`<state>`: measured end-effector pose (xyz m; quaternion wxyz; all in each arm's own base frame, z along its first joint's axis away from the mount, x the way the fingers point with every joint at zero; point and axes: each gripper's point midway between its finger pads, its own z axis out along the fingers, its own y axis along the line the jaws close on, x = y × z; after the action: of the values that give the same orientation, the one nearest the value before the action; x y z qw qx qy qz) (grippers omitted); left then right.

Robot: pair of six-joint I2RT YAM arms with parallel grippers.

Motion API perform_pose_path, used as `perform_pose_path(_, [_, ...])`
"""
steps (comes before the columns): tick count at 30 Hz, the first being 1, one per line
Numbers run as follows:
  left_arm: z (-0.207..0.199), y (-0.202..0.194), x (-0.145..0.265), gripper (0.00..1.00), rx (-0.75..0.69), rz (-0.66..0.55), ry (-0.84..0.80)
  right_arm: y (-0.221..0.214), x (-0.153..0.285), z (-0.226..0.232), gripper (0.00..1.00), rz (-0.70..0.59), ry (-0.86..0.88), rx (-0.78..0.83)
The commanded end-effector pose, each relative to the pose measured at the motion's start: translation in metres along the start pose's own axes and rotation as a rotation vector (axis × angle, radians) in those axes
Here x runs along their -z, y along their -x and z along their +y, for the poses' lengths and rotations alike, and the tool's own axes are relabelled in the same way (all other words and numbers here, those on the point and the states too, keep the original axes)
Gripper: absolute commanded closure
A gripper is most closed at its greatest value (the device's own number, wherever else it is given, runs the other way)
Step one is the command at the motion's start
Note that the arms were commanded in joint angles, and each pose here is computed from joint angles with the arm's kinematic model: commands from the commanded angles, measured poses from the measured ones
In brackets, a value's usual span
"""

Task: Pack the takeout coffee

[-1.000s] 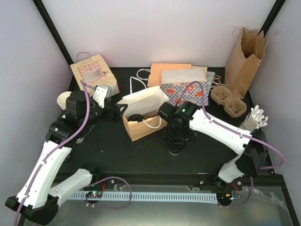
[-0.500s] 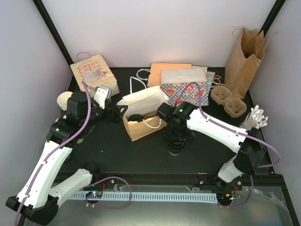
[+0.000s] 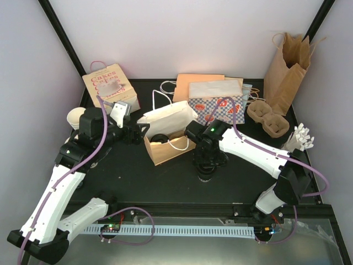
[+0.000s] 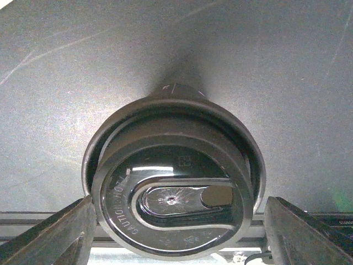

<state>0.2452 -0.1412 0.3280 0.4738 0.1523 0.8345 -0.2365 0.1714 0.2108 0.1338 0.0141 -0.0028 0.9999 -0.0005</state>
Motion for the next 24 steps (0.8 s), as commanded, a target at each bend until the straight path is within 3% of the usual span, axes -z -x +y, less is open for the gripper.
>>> perform_pose_path(1, [-0.002,0.009,0.004,0.01,-0.023,-0.036,-0.006,0.002,-0.008,-0.003,0.15,0.005,-0.022,-0.015])
perform_pose_path(20, [-0.001,0.007,0.005,0.01,-0.024,-0.033,-0.008,0.007,0.015,-0.007,0.09,-0.053,-0.009,-0.035])
perform_pose_path(24, [-0.002,0.007,0.005,0.01,-0.023,-0.033,-0.009,0.008,0.019,-0.008,0.0,-0.063,-0.01,-0.036])
